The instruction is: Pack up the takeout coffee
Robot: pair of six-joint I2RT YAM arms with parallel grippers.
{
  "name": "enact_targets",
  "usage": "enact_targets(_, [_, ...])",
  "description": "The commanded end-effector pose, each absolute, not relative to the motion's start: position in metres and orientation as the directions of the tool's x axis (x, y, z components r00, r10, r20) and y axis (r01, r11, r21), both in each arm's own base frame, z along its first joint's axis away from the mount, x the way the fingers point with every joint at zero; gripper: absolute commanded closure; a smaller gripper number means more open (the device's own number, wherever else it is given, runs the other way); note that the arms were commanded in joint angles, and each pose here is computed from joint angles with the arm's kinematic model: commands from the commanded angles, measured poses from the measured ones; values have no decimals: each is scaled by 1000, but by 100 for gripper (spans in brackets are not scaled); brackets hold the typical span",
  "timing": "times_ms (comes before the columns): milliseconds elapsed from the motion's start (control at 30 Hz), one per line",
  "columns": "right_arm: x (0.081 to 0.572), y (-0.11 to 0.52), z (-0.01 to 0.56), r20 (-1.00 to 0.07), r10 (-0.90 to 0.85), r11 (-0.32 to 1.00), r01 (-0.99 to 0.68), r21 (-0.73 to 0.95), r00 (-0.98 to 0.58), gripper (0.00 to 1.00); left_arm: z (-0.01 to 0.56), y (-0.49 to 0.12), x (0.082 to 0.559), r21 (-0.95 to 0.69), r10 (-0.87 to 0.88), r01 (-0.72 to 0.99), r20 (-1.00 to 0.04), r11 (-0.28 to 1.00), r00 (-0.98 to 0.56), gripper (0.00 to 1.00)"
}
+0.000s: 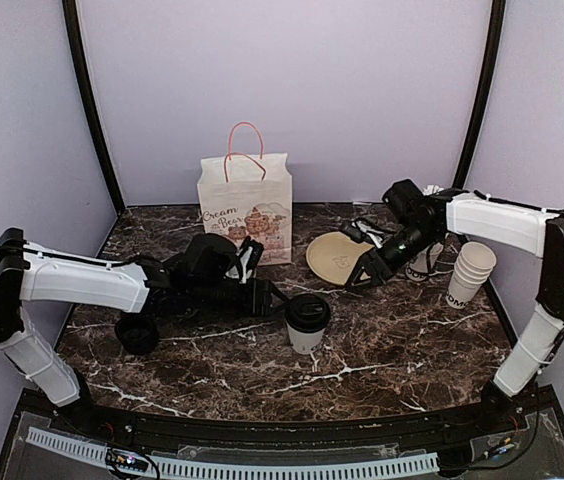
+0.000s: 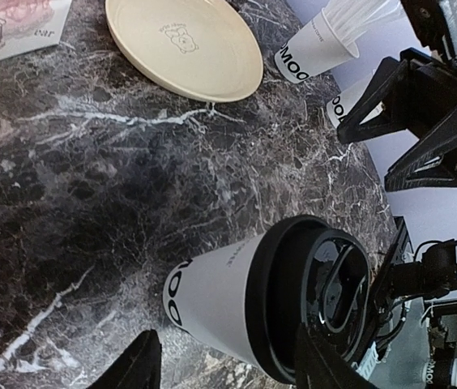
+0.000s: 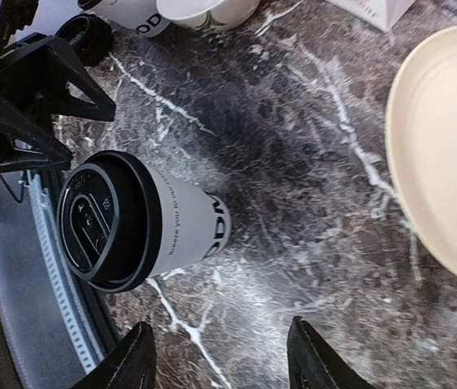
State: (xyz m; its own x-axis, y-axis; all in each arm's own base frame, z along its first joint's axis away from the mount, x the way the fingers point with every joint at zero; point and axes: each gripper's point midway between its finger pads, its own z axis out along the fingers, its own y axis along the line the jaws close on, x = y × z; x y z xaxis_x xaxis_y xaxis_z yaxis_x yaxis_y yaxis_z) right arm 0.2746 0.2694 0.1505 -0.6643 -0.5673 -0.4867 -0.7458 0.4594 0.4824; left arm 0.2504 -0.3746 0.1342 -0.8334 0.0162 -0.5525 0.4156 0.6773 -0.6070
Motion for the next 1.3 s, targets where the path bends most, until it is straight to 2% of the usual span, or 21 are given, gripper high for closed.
enact_targets(0, [257,290,155,-489,-505,333,-683,650,-711,48,148,-382,242,-687,-6,385,-493,617,-870,43])
enact_targets(267, [252,297,146,-453,-505,285,-637,716,-735,54,141,-382,240,-710,-1,371,-465,599,-886,46])
enact_targets(700, [239,309,137,-414,-541,249,-609,753,-732,55,138,-376,242,-702,-10,360,-464,614,-886,48])
enact_targets(800, [238,311,135,-409,-546,246,-607,756,-731,55,137,-370,243,-701,-30,344,-462,625,-887,44])
enact_targets(933, [238,313,132,-399,-553,244,-600,762,-731,55,133,-370,244,-704,-24,341,-453,622,-891,43])
enact_targets(1267, [236,319,127,-384,-571,240,-595,767,-726,55,118,-375,248,-705,-4,324,-421,631,-907,46])
